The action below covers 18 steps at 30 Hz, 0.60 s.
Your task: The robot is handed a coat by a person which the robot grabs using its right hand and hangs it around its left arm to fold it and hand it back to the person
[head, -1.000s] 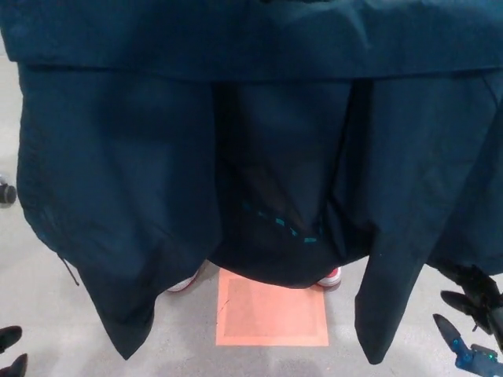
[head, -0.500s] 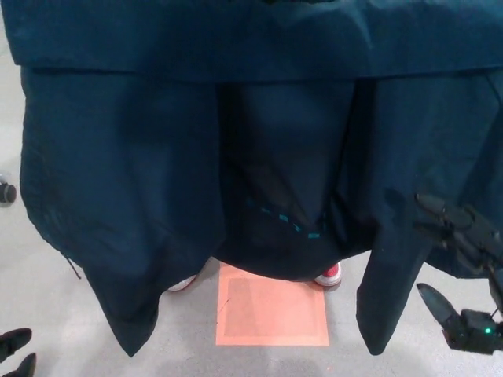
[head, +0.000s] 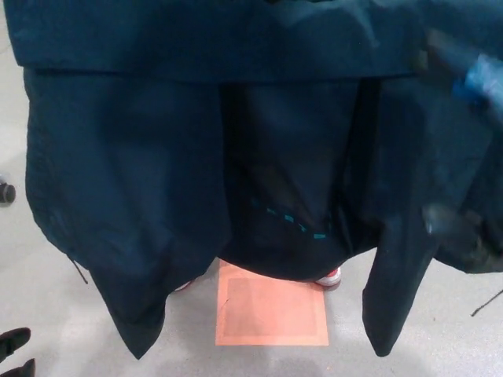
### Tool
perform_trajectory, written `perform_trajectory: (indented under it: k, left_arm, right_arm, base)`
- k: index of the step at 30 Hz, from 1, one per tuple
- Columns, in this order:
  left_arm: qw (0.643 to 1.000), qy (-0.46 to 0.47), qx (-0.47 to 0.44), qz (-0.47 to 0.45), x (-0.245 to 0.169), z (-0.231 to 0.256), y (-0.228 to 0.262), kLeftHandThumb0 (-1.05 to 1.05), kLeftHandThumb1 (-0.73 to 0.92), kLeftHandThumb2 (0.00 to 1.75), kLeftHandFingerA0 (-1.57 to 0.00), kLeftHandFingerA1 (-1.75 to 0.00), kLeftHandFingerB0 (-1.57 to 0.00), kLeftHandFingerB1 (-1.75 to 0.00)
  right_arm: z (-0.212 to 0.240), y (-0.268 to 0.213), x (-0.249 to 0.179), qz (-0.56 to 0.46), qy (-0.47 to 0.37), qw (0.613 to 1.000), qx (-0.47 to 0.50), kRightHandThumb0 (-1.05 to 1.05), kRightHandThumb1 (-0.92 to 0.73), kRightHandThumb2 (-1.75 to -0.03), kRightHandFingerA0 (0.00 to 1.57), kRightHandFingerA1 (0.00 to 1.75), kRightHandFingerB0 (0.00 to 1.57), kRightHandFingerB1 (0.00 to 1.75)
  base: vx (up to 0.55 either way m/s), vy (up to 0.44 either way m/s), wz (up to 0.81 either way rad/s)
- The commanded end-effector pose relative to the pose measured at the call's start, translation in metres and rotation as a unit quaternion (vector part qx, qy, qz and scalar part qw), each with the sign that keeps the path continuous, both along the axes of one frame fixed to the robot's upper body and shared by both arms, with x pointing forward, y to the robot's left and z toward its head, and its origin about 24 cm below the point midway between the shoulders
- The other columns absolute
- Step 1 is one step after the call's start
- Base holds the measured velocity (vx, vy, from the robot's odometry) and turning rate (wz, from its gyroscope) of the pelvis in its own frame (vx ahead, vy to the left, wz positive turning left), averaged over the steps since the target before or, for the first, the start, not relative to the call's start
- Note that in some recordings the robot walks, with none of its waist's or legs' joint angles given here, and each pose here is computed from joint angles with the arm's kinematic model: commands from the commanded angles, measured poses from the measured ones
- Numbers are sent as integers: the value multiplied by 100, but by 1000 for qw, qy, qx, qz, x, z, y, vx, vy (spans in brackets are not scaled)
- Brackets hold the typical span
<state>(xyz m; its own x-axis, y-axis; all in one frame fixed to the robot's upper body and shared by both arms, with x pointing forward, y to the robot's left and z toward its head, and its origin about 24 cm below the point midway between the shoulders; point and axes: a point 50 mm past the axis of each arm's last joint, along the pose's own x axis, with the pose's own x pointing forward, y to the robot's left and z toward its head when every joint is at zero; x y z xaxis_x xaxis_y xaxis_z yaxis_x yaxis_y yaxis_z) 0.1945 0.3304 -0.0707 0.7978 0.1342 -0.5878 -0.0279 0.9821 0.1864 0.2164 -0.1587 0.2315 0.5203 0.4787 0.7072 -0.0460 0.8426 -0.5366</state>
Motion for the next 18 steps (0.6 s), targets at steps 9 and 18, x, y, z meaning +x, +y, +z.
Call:
perform_trajectory:
  k: [9, 18]
  left_arm:
    - [999, -33, -15, 4, 2, 12, 12, -33, 63, 114, 0, -47, 0, -46]
    - [999, -35, 7, -28, 6, 13, 6, -63, 92, 69, -17, -32, -20, -33]
  right_arm:
    - [124, 46, 59, -44, -28, 970, -237, -88, -71, -102, 5, 20, 6, 18]
    - [118, 54, 130, -147, 94, 917, -360, -88, -76, -109, 0, 13, 0, 12]
  base:
    - [0, 0, 0]
    - [0, 0, 0]
